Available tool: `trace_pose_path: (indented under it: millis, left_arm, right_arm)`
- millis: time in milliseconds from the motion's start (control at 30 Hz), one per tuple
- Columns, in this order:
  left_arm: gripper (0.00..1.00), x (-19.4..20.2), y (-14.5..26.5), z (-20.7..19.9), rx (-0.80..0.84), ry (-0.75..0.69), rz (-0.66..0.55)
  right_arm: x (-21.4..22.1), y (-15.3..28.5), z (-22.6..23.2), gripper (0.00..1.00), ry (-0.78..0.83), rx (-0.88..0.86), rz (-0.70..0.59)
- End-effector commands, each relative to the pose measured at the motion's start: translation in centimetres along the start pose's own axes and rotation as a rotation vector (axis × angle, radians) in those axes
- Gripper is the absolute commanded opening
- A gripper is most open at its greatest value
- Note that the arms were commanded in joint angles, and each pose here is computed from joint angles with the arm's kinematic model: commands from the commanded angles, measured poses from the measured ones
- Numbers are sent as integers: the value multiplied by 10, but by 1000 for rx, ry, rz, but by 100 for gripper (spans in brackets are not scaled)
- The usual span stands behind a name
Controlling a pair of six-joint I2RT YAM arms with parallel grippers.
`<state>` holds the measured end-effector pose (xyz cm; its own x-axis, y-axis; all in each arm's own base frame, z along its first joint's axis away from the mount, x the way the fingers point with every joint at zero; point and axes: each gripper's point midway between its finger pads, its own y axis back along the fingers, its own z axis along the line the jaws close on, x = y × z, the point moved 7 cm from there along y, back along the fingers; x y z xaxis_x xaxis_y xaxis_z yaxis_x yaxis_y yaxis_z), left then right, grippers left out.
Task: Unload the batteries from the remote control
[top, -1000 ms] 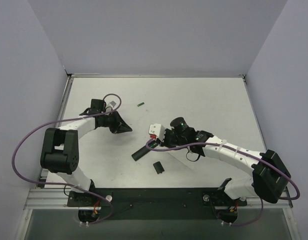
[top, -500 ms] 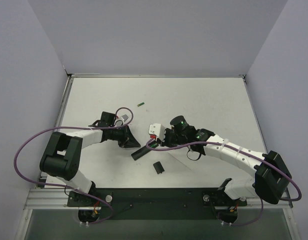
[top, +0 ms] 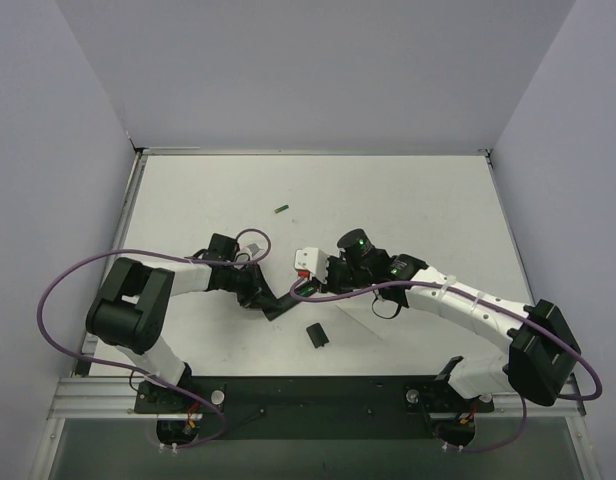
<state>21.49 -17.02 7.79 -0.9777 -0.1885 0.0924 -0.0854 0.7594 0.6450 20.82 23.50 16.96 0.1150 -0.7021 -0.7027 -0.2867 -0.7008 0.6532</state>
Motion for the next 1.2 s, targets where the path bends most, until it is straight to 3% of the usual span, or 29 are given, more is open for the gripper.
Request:
trace_pose_path:
  millis: [0,1167]
  left_arm:
    - [13,-1,-7,5,-28,-18,-7]
    - [13,-4,-10,14,-103,0,-11]
  right_arm:
    - [-11,-3,-3,0,27,-28,-22]
    - [0,-22,2,0,109,-93,73]
